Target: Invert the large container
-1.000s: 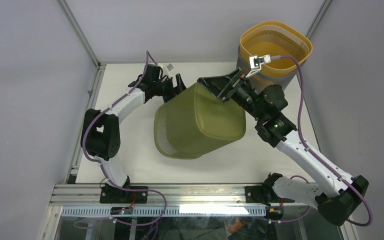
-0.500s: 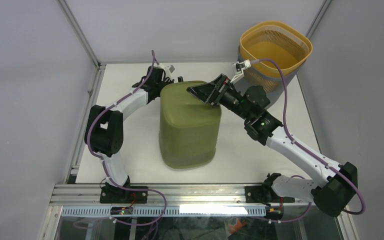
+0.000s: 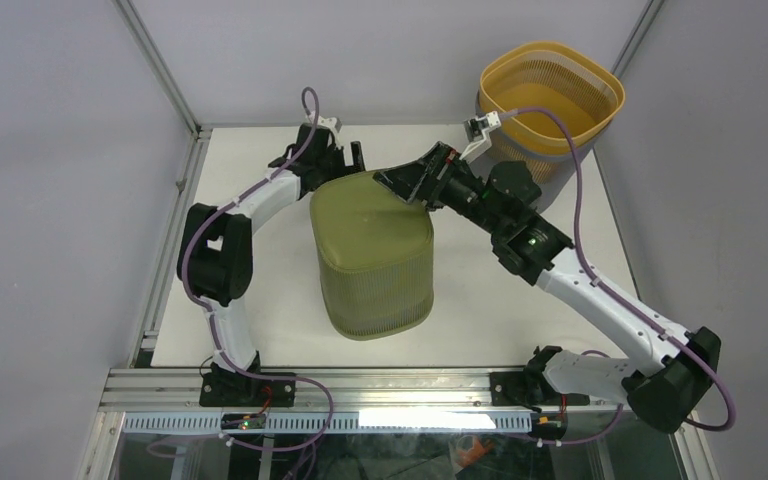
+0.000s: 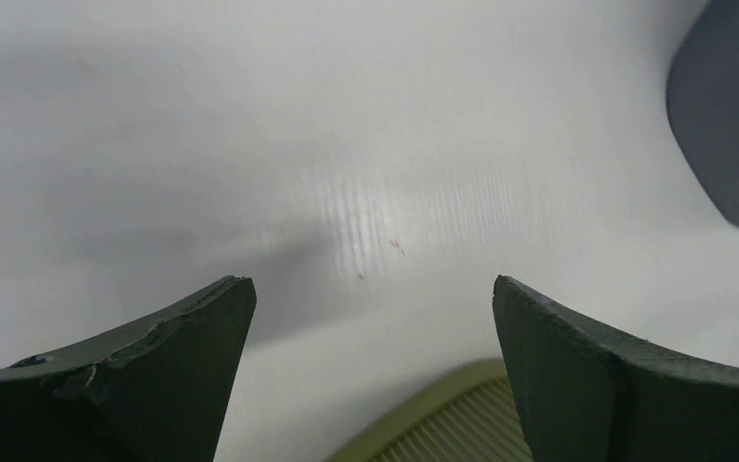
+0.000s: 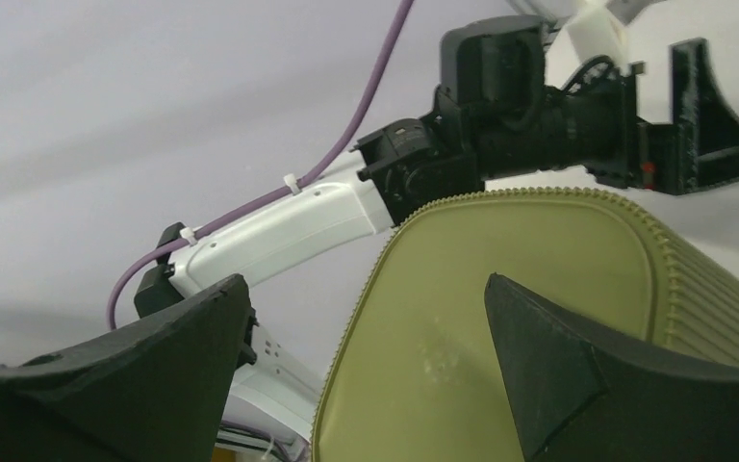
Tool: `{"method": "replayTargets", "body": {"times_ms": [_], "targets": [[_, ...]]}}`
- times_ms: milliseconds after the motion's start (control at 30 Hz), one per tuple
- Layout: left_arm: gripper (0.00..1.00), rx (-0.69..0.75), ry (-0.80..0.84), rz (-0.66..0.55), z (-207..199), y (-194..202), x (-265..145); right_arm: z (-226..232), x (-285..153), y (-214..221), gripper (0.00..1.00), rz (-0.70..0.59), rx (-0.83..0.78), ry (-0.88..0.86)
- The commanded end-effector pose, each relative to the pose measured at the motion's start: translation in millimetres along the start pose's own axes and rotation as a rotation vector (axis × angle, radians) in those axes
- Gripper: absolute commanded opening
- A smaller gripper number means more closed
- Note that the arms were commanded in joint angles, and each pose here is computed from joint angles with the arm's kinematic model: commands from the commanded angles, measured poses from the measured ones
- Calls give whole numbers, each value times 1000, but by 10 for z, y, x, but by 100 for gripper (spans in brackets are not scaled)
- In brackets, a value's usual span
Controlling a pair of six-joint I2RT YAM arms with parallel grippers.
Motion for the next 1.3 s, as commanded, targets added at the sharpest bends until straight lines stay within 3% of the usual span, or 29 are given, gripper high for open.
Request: {"method": "replayTargets", "body": {"times_ms": [0, 167, 300, 433, 667, 833, 967, 1100, 1267], "targets": [[99, 115, -166, -344, -29, -974, -480, 327, -321, -379, 97, -92, -241, 65], [99, 40, -148, -432, 61, -1491, -835, 223, -951, -502, 99, -155, -396, 256], [99, 15, -69, -477, -32, -1789, -1211, -28, -1341, -204, 99, -9, -437, 330], [99, 55, 93, -558, -425, -1945, -1797, -400, -1594, 359, 94, 236, -379, 327], [99, 135, 336, -652, -994, -1923, -2730, -833, -1625, 942, 79, 336, -161, 264], [99, 215, 503, -644, -1350, -1718, -3111, -1041, -1310, 1237, 77, 400, -82, 112], [99, 240, 578, -624, -1537, -1508, -3285, -1180, -844, 1225, 77, 330, -107, 33], [99, 222, 598, -621, -1580, -1424, -3382, -1226, -78, 964, 77, 122, -79, 5], [99, 213, 589, -621, -1571, -1401, -3412, -1193, 1131, 1102, 76, 149, 39, -78]]}}
Point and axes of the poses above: each gripper's point midway between its finger pads, its own x axis out along the fingers, its own z axis along the line the jaws close on, y = z × x, the point moved 5 cm from there along -x, back along the fingers, and after that the axes turned 4 degrees about x, right-handed, at the moved point
